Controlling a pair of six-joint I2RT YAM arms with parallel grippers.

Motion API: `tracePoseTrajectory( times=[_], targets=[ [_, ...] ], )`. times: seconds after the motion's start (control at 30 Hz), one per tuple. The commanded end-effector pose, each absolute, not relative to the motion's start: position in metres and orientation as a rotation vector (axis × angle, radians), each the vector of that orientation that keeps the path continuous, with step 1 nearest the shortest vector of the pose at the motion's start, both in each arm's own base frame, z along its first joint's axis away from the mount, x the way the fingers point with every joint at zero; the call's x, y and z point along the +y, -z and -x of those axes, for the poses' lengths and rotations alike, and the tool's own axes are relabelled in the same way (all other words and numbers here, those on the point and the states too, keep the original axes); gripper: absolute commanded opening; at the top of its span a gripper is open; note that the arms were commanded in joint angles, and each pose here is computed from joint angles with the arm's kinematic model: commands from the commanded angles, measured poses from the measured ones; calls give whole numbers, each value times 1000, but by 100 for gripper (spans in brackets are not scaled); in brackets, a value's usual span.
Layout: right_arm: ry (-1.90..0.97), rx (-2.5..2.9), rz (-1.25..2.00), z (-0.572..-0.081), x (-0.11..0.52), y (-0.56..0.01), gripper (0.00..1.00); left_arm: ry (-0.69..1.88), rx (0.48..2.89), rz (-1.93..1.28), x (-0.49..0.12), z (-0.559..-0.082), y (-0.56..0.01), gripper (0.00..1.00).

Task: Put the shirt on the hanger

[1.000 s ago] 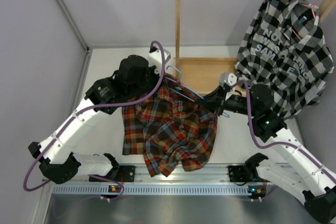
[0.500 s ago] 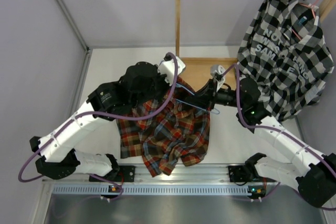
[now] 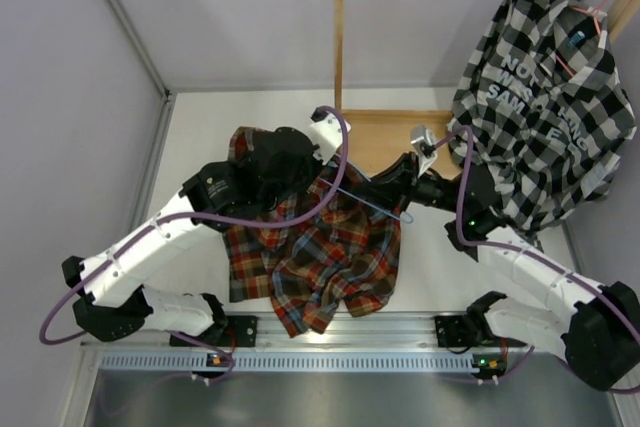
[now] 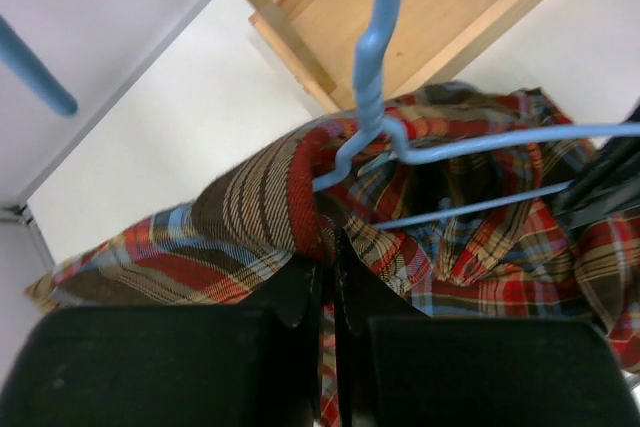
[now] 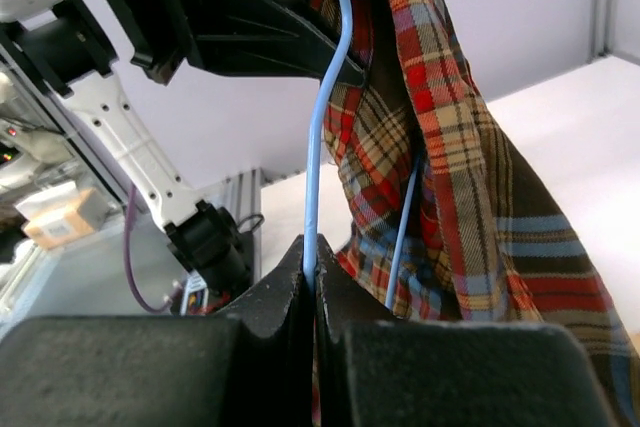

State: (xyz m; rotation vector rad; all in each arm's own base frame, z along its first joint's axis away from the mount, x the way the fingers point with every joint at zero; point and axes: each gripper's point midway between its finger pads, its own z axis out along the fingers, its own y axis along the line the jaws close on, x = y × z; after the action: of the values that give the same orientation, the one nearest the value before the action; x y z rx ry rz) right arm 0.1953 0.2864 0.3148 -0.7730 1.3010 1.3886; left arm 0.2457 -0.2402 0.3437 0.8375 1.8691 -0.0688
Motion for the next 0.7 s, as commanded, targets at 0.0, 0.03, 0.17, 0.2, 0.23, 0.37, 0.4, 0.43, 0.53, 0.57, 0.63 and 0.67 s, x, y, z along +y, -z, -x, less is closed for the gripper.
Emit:
tracePoseTrajectory(
  times=[0.0, 0.03, 0.17, 0.2, 0.23, 0.37, 0.4, 0.43, 0.53, 0.57, 0.63, 0.67],
  targets=[
    [-1452, 1017, 764, -182, 286, -366, 0, 235, 1788, -826, -263, -239, -381, 0],
    [-1463, 1001, 759, -182, 286, -368, 0, 254, 1779, -847, -266, -237, -383, 0],
    [-1518, 938, 747, -178, 287, -376, 0, 262, 1731, -930, -270, -234, -388, 14],
    [-1520, 933, 748, -178, 287, -377, 0, 272, 1718, -940, -269, -231, -391, 18],
    [-1522, 935, 750, -179, 288, -377, 0, 267, 1710, -958, -269, -230, -390, 22],
    [-1478, 938, 757, -181, 287, -381, 0, 200, 1672, -894, -251, -236, -403, 83],
    [-1471, 967, 748, -184, 288, -377, 0, 196, 1653, -868, -244, -235, -410, 98],
    [-1462, 973, 738, -186, 287, -378, 0, 189, 1636, -857, -242, -235, -414, 98],
    [-1440, 983, 732, -190, 287, -377, 0, 154, 1572, -754, -224, -239, -436, 98],
    [-1440, 981, 729, -190, 287, -377, 0, 122, 1558, -706, -213, -242, -438, 98],
    [-1443, 983, 725, -191, 286, -377, 0, 73, 1489, -558, -192, -258, -463, 98],
    [-1447, 982, 724, -191, 287, -376, 0, 80, 1465, -544, -186, -259, -467, 98]
  ],
)
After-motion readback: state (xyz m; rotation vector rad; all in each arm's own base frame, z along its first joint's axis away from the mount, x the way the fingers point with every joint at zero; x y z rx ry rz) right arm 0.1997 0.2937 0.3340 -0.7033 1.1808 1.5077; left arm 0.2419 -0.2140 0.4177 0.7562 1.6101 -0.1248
